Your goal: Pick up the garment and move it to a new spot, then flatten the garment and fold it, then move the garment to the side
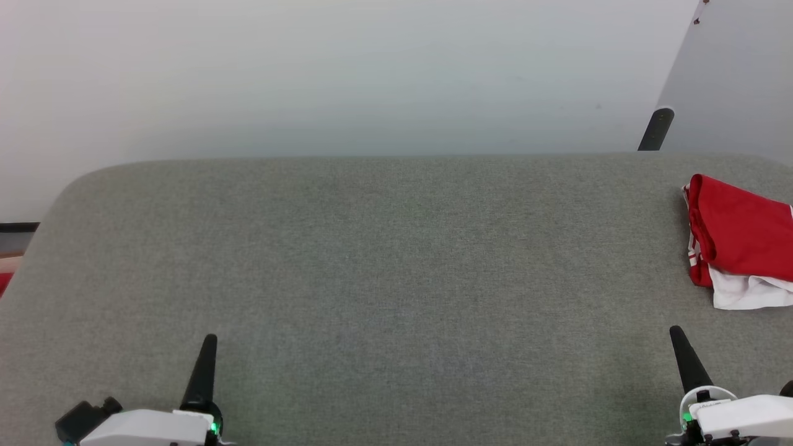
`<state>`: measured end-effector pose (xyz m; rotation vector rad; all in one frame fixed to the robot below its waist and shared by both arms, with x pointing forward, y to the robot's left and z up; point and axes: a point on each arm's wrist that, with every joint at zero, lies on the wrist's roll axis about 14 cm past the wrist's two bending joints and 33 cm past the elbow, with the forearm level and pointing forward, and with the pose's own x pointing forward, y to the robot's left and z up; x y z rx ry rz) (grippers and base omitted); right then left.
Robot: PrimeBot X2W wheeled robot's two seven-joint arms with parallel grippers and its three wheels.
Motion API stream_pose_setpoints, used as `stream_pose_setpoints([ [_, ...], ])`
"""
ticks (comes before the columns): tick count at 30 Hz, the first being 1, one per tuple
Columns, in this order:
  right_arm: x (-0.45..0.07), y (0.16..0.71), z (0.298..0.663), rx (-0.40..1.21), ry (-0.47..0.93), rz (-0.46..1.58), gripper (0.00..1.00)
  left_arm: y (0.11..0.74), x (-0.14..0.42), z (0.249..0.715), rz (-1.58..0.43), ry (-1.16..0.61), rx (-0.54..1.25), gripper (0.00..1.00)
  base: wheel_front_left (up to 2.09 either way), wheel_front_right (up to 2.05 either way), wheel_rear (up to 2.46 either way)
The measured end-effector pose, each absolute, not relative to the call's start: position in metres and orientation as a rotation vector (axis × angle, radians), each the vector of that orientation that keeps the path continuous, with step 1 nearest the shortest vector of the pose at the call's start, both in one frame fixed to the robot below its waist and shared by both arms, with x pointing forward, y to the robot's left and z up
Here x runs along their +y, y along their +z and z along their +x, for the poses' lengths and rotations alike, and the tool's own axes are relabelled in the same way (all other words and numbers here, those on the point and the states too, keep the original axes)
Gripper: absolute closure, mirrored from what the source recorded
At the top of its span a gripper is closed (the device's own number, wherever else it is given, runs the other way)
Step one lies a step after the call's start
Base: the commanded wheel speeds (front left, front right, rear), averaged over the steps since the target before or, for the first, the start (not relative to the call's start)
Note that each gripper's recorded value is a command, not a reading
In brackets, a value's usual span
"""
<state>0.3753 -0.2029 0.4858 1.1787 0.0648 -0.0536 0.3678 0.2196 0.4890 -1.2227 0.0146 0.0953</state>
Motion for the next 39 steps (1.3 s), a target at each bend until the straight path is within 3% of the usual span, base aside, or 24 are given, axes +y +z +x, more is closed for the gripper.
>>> stream_pose_setpoints([
  [39, -0.201, 0.501, 0.386, 0.018, -0.019, 1.512, 1.0, 0.503, 0.203, 0.385, -1.518, 0.02, 0.009, 1.0, 0.0, 0.0, 0.0],
])
